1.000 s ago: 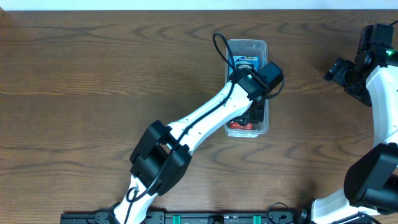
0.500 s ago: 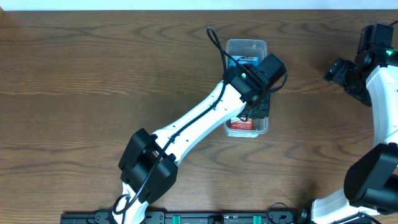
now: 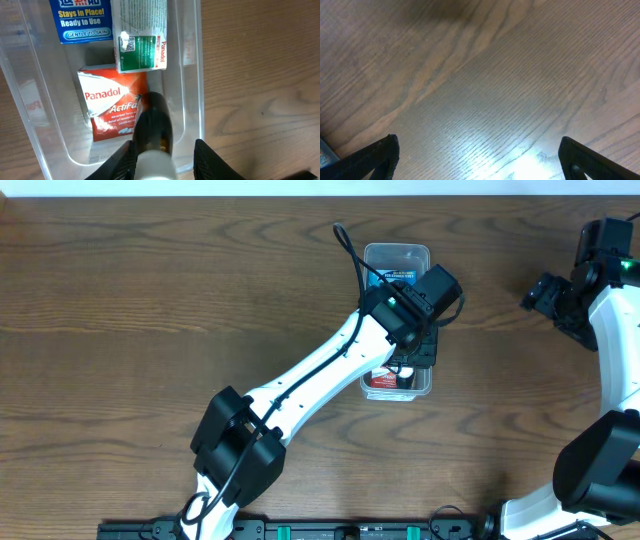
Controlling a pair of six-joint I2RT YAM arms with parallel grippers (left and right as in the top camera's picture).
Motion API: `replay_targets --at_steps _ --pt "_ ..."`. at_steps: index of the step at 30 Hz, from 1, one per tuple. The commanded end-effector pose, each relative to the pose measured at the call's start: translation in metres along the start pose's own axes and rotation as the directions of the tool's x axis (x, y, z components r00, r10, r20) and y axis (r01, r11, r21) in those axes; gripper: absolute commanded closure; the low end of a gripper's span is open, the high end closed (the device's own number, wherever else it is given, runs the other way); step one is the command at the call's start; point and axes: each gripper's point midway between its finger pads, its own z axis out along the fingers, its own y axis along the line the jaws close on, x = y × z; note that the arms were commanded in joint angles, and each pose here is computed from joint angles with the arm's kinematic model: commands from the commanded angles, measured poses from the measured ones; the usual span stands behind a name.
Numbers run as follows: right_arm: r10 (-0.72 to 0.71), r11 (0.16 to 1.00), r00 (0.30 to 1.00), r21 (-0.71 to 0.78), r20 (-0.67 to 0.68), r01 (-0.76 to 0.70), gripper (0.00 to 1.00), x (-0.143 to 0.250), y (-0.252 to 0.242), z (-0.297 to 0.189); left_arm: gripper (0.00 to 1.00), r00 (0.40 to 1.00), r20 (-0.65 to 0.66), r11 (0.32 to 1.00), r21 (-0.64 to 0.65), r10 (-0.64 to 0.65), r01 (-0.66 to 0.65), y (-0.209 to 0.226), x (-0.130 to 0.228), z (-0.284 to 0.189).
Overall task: Pack container
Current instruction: 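Lower the bottle into the container beside the red packet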
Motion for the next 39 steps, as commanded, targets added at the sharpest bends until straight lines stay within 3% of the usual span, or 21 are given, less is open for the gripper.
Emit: replay_targets --at_steps 1,15,19,21,26,39 --pt "0.005 1.0 1.0 0.006 -0.001 -0.005 0.01 -0.001 -0.002 0.001 0.62 1.0 -0.004 1.0 -0.007 0.015 -0.016 -0.002 -0.002 0.007" --pt "0.005 1.0 1.0 0.006 -0.001 -0.005 0.01 -0.001 -0.002 0.001 0.68 1.0 -0.01 1.0 0.0 0.024 -0.024 -0.007 0.001 0.009" --pt "0.005 1.0 1.0 0.006 -0.001 -0.005 0.01 -0.001 -0.002 0.001 0.7 0.998 -0.061 0.998 0.06 0.026 -0.023 -0.017 0.01 0.008" --pt "0.004 1.0 1.0 0.006 -0.001 -0.004 0.01 -0.001 -0.002 0.001 0.68 0.996 -0.084 0.996 0.088 0.032 -0.024 -0.022 0.015 0.007" --pt "0.005 1.0 1.0 0.006 -0.001 -0.005 0.01 -0.001 -0.002 0.001 0.52 0.991 -0.084 0.99 0.102 0.104 -0.095 -0.024 0.017 0.007" --pt "0.005 1.0 1.0 0.006 -0.001 -0.005 0.01 -0.001 -0.002 0.001 0.51 0.992 -0.052 0.99 0.092 0.116 -0.111 -0.023 0.012 0.0"
